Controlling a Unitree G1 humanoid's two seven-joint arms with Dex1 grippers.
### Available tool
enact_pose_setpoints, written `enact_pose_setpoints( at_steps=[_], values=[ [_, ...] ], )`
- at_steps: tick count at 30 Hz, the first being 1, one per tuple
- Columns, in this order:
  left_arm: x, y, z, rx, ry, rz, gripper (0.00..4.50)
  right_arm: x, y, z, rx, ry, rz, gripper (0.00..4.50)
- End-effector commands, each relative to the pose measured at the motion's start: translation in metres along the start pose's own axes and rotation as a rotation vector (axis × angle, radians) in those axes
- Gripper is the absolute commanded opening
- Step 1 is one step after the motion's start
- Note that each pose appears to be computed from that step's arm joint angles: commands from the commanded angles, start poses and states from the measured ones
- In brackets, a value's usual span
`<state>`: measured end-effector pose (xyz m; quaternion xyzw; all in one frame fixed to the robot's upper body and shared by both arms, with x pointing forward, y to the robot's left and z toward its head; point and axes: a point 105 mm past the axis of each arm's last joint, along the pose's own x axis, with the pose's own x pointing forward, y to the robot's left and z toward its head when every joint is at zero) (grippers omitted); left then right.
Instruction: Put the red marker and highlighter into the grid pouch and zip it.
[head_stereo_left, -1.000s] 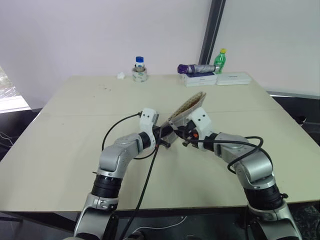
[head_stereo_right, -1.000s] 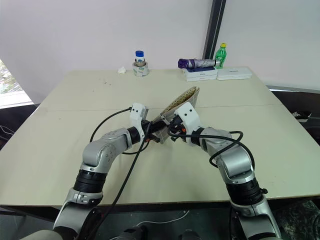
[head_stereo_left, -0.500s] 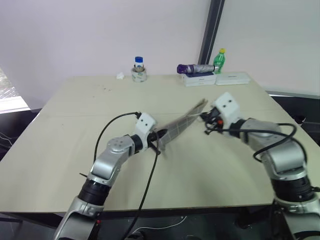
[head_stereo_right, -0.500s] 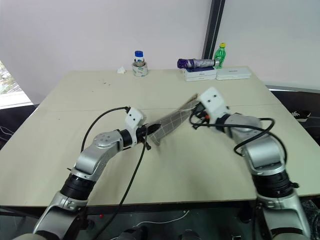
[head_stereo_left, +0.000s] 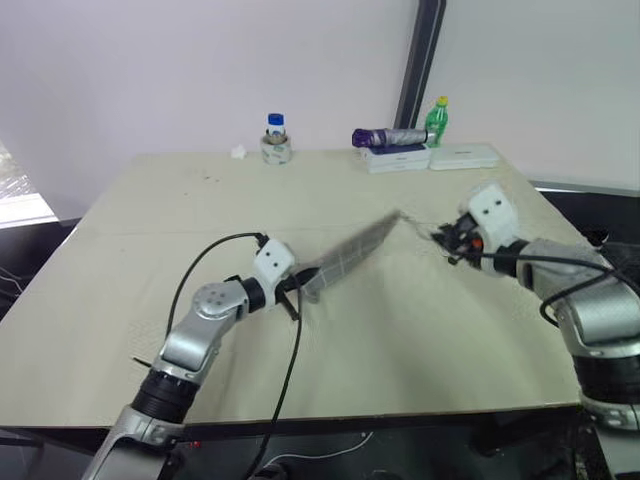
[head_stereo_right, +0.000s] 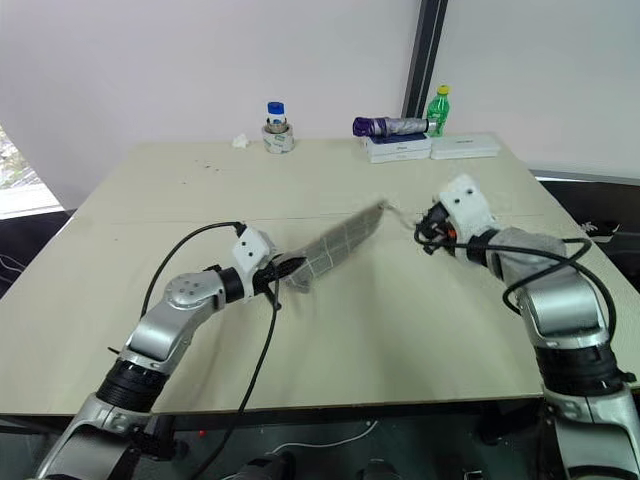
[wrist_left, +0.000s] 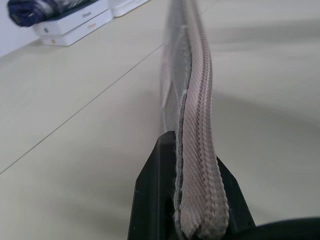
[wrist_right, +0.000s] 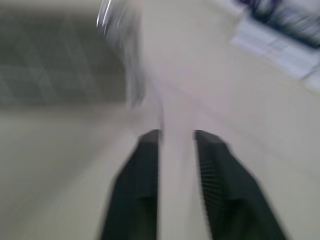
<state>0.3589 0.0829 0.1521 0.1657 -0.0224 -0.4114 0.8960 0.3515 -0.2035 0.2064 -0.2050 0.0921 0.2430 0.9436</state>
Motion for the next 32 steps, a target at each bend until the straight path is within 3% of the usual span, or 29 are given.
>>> enact_pose_setpoints(
  at_steps=[1, 2, 7, 19, 32],
  values=[
    [-0.010, -0.006, -0.008, -0.060, 0.024, -0.032, 1.13, -0.007, 0.015, 0.006, -0.101, -0.018, 0.065, 3.02],
    [-0.012, -0.007, -0.009, -0.062, 0.029, -0.030, 1.59, -0.007, 0.016, 0.003, -0.105, -0.011, 0.073, 3.48],
    [-0.027, -0.003, -0.013, -0.089, 0.063, 0.004, 4.22, -0.010, 0.014, -0.003, -0.144, -0.003, 0.075, 3.49],
    [-0.073, 0.010, -0.010, -0.211, 0.049, 0.103, 4.22, -0.003, 0.011, -0.008, -0.150, -0.019, 0.089, 3.49],
    [-0.118, 0.035, -0.028, -0.170, 0.097, 0.304, 4.22, -0.006, 0.011, -0.018, 0.011, -0.177, 0.125, 3.49]
  ],
)
